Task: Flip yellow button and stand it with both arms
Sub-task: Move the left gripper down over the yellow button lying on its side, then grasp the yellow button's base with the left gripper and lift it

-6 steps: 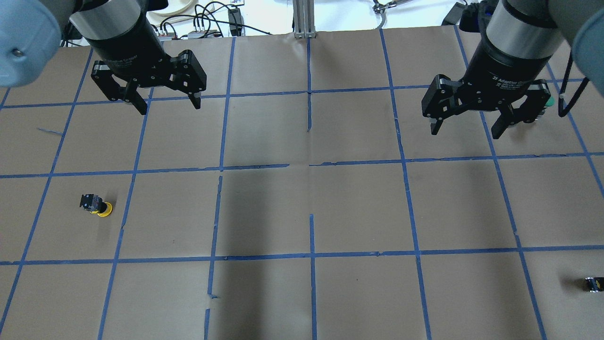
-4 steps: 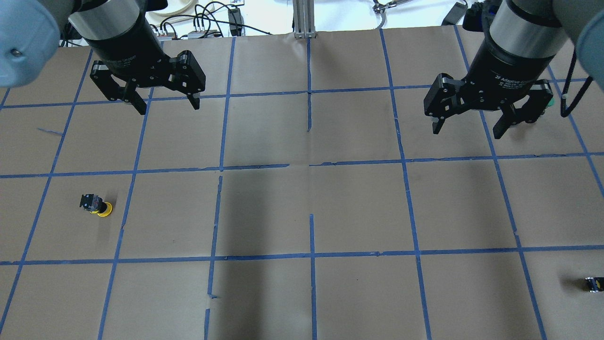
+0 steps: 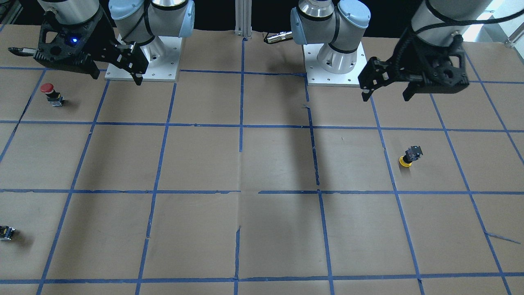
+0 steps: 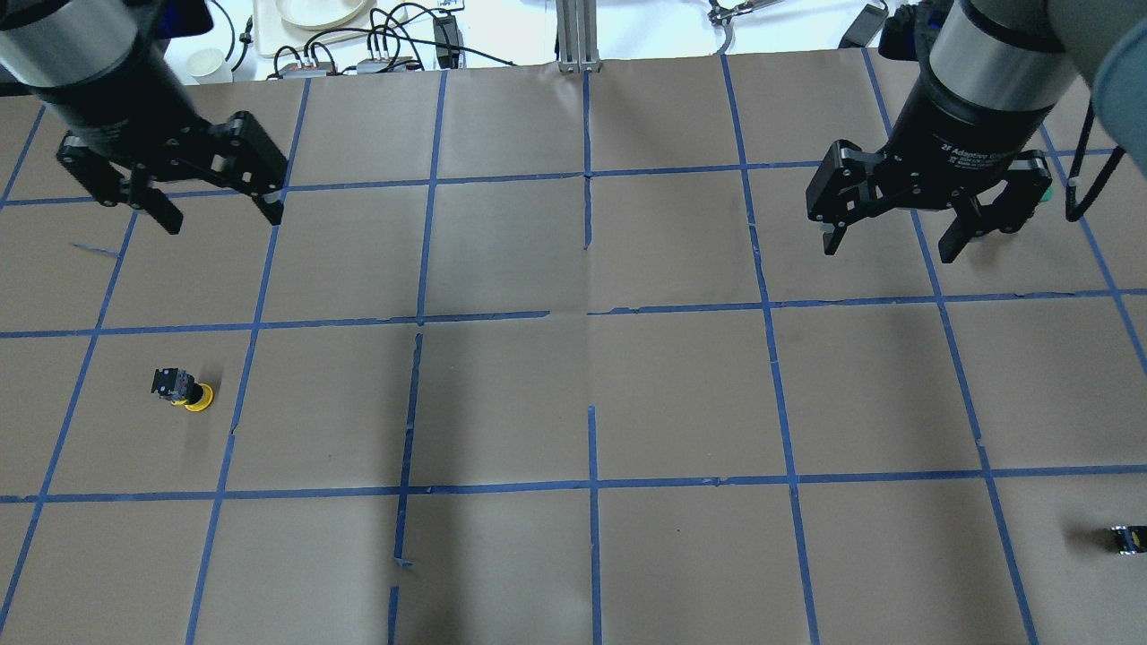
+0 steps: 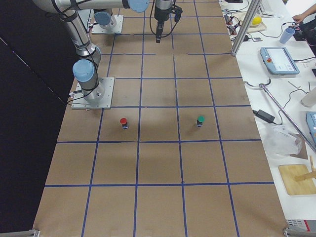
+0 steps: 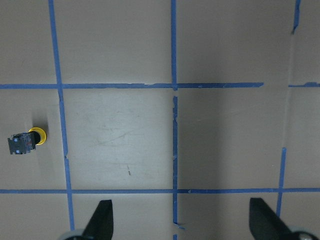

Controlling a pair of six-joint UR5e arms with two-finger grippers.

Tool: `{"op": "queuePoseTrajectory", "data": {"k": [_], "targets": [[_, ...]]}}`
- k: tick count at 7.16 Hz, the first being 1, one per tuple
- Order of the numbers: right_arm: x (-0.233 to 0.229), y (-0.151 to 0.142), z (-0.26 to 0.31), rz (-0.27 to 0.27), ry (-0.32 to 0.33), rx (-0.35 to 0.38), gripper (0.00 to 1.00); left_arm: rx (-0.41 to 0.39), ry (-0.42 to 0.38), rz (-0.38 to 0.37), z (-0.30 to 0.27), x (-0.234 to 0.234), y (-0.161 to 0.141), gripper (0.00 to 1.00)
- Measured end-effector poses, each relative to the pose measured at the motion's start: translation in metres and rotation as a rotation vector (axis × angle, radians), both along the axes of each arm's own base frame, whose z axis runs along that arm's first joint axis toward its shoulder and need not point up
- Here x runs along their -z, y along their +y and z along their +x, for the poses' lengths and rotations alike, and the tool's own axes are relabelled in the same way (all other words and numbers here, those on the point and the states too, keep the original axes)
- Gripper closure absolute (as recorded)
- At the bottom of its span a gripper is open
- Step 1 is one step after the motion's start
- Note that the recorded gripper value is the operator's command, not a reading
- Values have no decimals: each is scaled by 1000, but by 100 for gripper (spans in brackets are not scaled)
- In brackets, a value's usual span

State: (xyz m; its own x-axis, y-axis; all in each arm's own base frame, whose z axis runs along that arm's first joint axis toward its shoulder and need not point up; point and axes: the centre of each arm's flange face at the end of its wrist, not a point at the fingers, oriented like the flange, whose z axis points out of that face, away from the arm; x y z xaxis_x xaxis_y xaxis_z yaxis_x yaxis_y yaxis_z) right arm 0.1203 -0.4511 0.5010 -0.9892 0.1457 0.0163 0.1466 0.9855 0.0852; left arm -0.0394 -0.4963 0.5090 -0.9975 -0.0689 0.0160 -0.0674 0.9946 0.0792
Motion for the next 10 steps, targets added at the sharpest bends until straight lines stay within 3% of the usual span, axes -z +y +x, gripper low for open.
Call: {"op": "queuePoseTrajectory", "data": {"k": [3, 6, 10], "targets": [[0, -1, 1, -3, -4, 50, 0, -53, 45, 51, 122, 55, 3, 13], [-2, -3, 1, -20, -3, 130, 0, 26, 36, -8, 206, 156, 6, 13], [-11, -6, 0, -60, 0, 220, 0, 29, 35, -10, 217, 255, 13, 13]]}}
